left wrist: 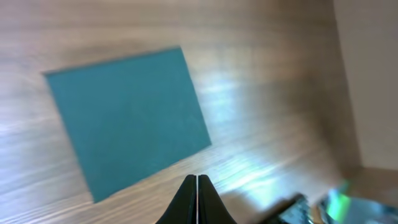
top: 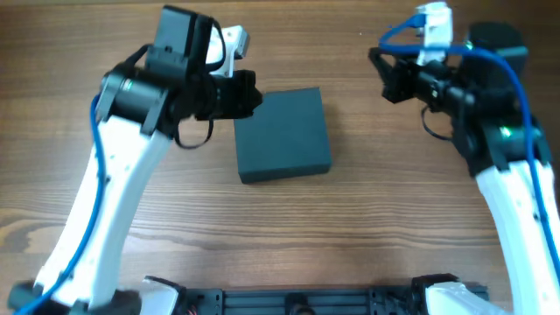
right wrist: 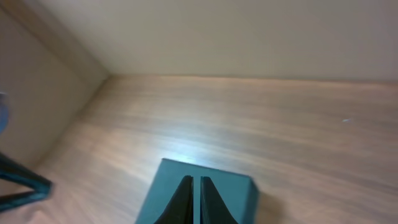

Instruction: Pack container

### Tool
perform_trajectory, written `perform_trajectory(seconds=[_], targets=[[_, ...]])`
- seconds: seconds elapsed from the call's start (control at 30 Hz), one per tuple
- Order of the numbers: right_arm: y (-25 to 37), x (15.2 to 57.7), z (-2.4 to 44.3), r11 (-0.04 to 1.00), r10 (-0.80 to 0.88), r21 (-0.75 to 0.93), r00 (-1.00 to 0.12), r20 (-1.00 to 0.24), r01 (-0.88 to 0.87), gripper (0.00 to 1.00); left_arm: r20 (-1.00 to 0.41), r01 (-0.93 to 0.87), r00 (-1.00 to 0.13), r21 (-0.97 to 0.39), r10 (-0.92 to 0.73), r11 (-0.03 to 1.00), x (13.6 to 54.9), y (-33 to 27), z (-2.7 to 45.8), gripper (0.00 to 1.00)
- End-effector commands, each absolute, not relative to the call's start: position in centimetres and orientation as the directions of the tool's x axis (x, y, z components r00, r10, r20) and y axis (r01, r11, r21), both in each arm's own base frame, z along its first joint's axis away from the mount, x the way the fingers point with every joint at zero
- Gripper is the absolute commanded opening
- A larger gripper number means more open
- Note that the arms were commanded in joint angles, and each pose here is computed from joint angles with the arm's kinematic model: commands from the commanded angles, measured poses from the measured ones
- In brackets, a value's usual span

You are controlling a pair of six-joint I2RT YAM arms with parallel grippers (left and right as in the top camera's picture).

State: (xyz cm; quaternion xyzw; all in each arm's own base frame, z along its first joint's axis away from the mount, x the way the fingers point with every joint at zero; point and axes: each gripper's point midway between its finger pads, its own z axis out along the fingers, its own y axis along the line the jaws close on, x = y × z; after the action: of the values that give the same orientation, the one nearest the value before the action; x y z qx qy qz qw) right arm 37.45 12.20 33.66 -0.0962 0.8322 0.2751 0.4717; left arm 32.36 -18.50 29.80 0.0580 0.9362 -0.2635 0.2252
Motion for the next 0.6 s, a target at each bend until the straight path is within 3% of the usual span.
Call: perform_trajectory(seconds=[0.0,0.1,0.13,0.2,0.27,0.4,0.43,0.5,0.57], targets=[[10.9,37.2,32.0,0.882,0.056,0.305,-0.564,-0.824,-0.358,0.04,-0.52,0.16,-0.853,-0.355,-0.052,0.921,32.7,-16.1,30.6,0.05],[9.8,36.8,29.8,0.911,0.056,0.299,-0.634,-0.772,-0.284,0.04,-0.525,0.106,-0.849,-0.279,-0.059,0.955,33.0,-14.5,29.9,0.15],[9.2,36.8,29.1,0.927,0.061,0.285,-0.652,-0.756,-0.245,0.04,-0.53,0.051,-0.844,-0.23,-0.081,0.972,33.2,-13.2,29.6,0.26],[7.6,36.7,27.8,0.954,0.066,0.247,-0.682,-0.728,-0.171,0.05,-0.545,-0.084,-0.823,-0.163,-0.16,0.983,33.7,-10.5,29.4,0.33],[6.0,36.5,27.0,0.97,0.077,0.216,-0.703,-0.707,-0.111,0.05,-0.553,-0.159,-0.806,-0.138,-0.209,0.978,34.2,-8.4,29.4,0.47],[3.9,36.0,26.2,0.977,0.106,0.206,-0.726,-0.679,-0.05,0.06,-0.524,-0.284,-0.796,-0.119,-0.303,0.951,34.1,-3.9,28.9,0.57],[3.5,36.0,26.2,0.978,0.111,0.204,-0.728,-0.677,-0.04,0.07,-0.515,-0.309,-0.795,-0.112,-0.321,0.944,34.0,-2.9,28.7,0.67],[2.8,35.9,26.0,0.98,0.116,0.198,-0.73,-0.674,-0.027,0.15,-0.492,-0.374,-0.787,-0.098,-0.372,0.922,33.4,-0.6,28.3,0.99],[2.5,35.9,26.0,0.982,0.104,0.185,-0.729,-0.676,-0.031,0.27,-0.47,-0.423,-0.782,-0.084,-0.41,0.902,32.8,1.1,28.0,1.0]])
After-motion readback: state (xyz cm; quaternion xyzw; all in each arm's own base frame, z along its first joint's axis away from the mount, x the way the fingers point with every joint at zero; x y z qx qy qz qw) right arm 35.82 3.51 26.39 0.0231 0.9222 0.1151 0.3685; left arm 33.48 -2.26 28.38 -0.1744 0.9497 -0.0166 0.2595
